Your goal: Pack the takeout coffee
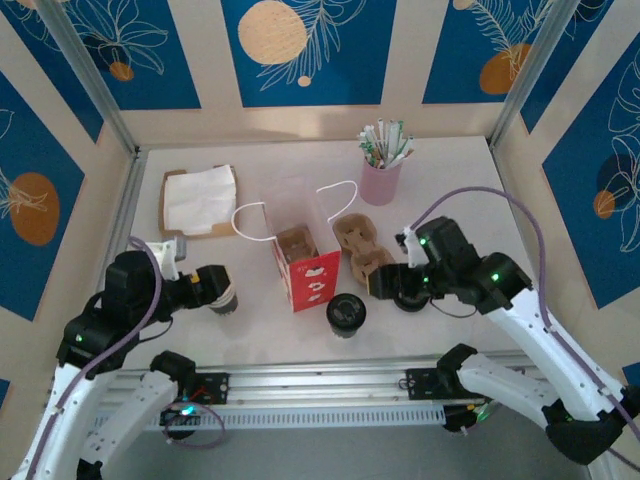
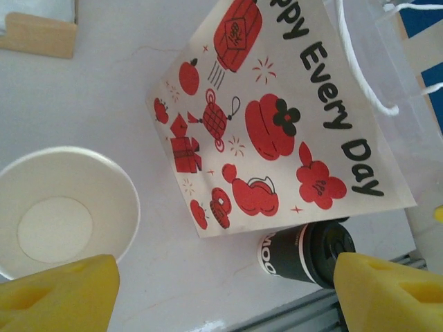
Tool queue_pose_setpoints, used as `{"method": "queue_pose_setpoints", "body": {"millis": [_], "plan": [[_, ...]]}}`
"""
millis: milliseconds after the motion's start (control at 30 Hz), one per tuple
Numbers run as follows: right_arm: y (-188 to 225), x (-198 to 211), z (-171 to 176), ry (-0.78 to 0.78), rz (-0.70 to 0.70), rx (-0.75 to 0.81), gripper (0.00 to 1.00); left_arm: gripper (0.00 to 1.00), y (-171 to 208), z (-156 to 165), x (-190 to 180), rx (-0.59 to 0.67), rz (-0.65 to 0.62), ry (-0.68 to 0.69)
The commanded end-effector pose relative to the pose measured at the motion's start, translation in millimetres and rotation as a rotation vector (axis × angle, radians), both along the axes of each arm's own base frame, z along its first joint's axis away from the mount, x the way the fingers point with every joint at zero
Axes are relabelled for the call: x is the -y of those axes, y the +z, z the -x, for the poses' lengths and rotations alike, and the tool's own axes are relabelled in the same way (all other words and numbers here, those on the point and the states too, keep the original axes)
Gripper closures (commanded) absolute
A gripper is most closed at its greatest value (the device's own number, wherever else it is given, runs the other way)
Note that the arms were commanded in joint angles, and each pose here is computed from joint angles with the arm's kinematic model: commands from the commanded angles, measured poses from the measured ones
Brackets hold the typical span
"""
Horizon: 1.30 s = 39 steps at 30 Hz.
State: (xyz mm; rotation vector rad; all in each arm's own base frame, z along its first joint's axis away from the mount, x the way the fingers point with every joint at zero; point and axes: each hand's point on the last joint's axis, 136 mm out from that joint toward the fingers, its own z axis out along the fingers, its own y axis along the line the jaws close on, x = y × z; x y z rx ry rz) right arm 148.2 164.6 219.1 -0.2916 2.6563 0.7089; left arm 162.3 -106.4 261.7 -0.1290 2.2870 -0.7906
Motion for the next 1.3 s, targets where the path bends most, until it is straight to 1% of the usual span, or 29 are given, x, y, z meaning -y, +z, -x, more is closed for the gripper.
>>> {"method": "queue_pose_setpoints", "body": {"millis": [0,133,233,467,800,1267], "plan": [[-16.4,-3.5,8.2,0.030,0.090,0.032,0.19,0.19,-8.8,1.5,4.7,-0.033,0.037,-0.009],[-32.2,-15.4,19.0,0.110,0.181,0.058,0.18,0.19,-11.9,-4.0,8.1,-0.025,0.054,-0.009],[-43.1,-26.0,21.5,0.138,0.229,0.080,0.15,0.19,-14.9,-7.1,10.5,-0.027,0.058,-0.015],[-56.4,-43.6,13.4,0.141,0.320,0.115,0.12,0.19,-18.9,-11.0,12.0,-0.029,0.050,-0.019],[-69.8,-70.8,5.7,0.195,0.345,0.114,0.08,0.18,-23.0,-14.6,12.8,-0.033,0.042,-0.019],[-78.6,-79.7,3.7,0.224,0.388,0.105,0.08,0.18,-23.8,-16.8,14.9,-0.039,0.046,-0.024]]}}
